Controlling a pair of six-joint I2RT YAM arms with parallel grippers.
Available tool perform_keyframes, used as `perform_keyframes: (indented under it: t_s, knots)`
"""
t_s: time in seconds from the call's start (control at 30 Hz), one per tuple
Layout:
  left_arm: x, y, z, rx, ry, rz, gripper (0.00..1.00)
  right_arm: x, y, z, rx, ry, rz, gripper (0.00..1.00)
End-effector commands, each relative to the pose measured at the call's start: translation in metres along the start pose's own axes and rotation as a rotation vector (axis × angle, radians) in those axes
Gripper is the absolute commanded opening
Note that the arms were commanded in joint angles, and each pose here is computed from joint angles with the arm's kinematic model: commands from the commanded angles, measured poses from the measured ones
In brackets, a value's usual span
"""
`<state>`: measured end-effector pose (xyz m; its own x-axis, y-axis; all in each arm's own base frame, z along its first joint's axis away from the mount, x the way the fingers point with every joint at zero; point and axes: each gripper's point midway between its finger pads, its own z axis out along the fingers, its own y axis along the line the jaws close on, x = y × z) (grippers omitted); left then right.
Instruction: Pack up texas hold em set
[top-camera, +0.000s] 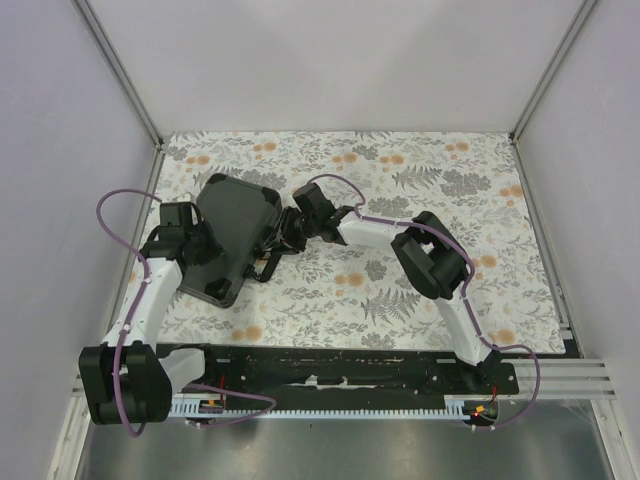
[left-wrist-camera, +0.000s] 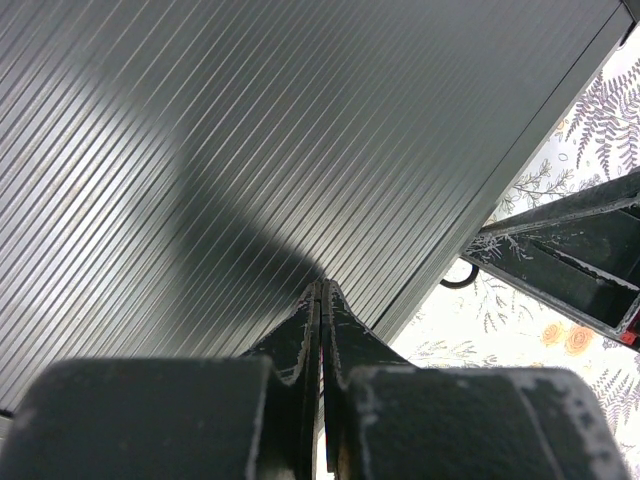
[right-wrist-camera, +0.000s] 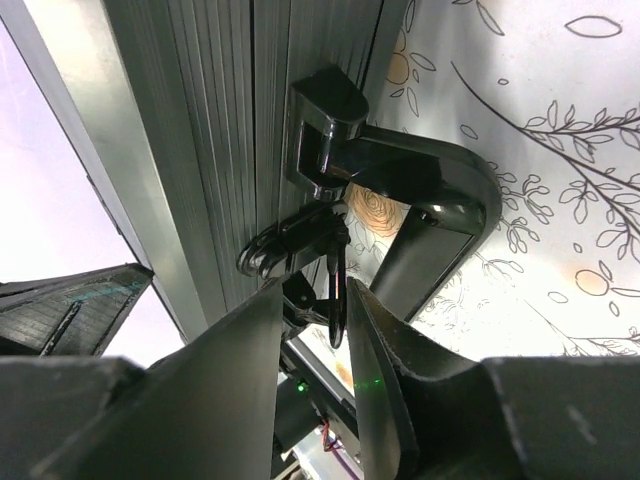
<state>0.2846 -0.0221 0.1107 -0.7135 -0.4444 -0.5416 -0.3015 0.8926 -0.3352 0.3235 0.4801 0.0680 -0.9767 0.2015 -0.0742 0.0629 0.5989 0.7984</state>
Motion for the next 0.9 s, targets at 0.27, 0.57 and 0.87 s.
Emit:
perform_keyframes:
  t_s: [0.27, 0.57, 0.87]
  knots:
    - [0.047, 0.030, 0.007, -0.121, 0.182, 0.016, 0.02, -0.006, 0.054, 0.004, -0.244, 0.007, 0.016, 0.39]
    - [0.050, 0.030, 0.008, -0.120, 0.196, 0.023, 0.02, -0.006, 0.052, 0.013, -0.285, 0.013, 0.059, 0.40]
    - [0.021, 0.016, -0.001, -0.090, 0.113, 0.021, 0.02, -0.010, 0.046, -0.015, -0.150, -0.071, -0.102, 0.41]
